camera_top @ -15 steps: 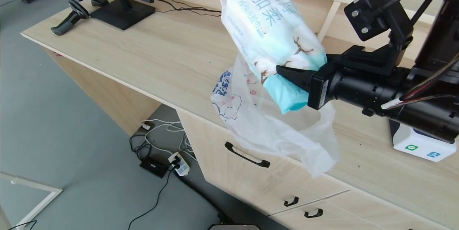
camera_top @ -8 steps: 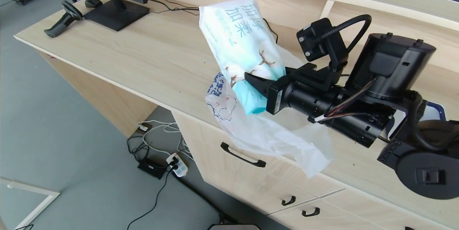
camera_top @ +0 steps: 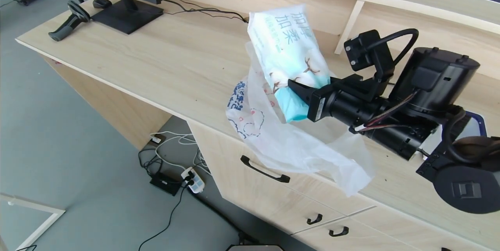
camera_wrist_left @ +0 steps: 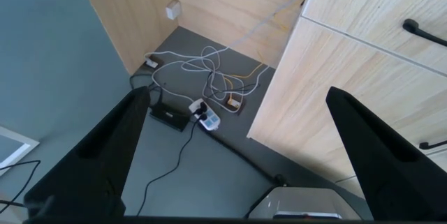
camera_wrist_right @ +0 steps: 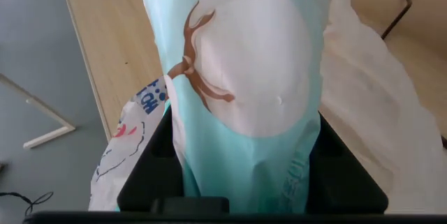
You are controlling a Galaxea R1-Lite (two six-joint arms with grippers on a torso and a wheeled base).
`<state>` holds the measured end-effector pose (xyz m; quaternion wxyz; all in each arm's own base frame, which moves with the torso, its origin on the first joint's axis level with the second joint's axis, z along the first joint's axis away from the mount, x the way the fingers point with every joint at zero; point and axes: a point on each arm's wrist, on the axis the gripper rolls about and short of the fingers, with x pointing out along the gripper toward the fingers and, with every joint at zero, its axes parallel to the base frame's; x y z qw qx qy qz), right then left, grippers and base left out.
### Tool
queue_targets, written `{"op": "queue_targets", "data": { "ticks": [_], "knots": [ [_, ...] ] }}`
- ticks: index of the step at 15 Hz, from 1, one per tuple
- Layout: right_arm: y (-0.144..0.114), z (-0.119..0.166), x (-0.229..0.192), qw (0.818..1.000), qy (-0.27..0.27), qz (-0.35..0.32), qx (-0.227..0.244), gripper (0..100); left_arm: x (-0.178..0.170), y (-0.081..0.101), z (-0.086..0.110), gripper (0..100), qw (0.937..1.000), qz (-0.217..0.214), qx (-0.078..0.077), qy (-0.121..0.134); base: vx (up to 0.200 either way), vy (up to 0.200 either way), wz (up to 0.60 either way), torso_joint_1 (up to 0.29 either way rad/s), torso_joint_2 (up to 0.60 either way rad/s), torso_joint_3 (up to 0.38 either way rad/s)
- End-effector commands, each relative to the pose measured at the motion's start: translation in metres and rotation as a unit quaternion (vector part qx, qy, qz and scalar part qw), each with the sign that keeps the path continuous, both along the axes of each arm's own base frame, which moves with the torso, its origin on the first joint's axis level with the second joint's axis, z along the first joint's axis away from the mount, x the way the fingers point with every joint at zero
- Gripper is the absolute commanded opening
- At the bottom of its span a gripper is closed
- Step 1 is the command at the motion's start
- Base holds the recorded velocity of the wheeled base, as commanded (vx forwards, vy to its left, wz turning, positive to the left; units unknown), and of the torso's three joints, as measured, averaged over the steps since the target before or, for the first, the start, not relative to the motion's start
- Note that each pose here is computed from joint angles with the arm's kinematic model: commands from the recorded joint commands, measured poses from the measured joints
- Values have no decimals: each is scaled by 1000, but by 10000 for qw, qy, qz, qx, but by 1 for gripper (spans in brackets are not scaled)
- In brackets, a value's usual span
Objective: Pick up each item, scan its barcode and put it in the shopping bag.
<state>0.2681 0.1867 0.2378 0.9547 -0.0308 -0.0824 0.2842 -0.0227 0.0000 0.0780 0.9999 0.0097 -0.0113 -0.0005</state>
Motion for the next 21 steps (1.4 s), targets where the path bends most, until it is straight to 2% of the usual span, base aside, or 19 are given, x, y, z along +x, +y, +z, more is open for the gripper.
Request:
{"op": "queue_targets", "data": {
  "ticks": [1, 4, 7, 10, 14, 19, 21],
  "knots": [
    [4, 19, 9, 9991, -268, -184, 268, 0, 0, 0, 0, 100, 10000, -1, 3, -2, 0, 0, 0, 0, 0, 0],
    [-5, -10, 3, 9996, 95, -265, -74, 0, 0, 0, 0, 100, 10000, -9, -5, -2, 0, 0, 0, 0, 0, 0],
    [-17, -20, -7, 9989, 159, -362, -248, 0, 0, 0, 0, 100, 10000, -9, 3, -2, 0, 0, 0, 0, 0, 0],
    [-32, -11, -7, 9980, -15, -564, -291, 0, 0, 0, 0, 100, 10000, -9, 11, -18, 0, 0, 0, 0, 0, 0],
    [-42, -26, -19, 9964, 168, -622, -558, 0, 0, 0, 0, 100, 10000, -9, 11, -10, 0, 0, 0, 0, 0, 0],
    [-42, -33, -22, 9959, 255, -581, -647, 0, 0, 0, 0, 100, 10000, -1, 11, -10, 0, 0, 0, 0, 0, 0],
    [-39, -37, -24, 9942, 187, -535, -919, 0, 0, 0, 0, 100, 10000, -1, 11, -2, 0, 0, 0, 0, 0, 0]
  ]
}}
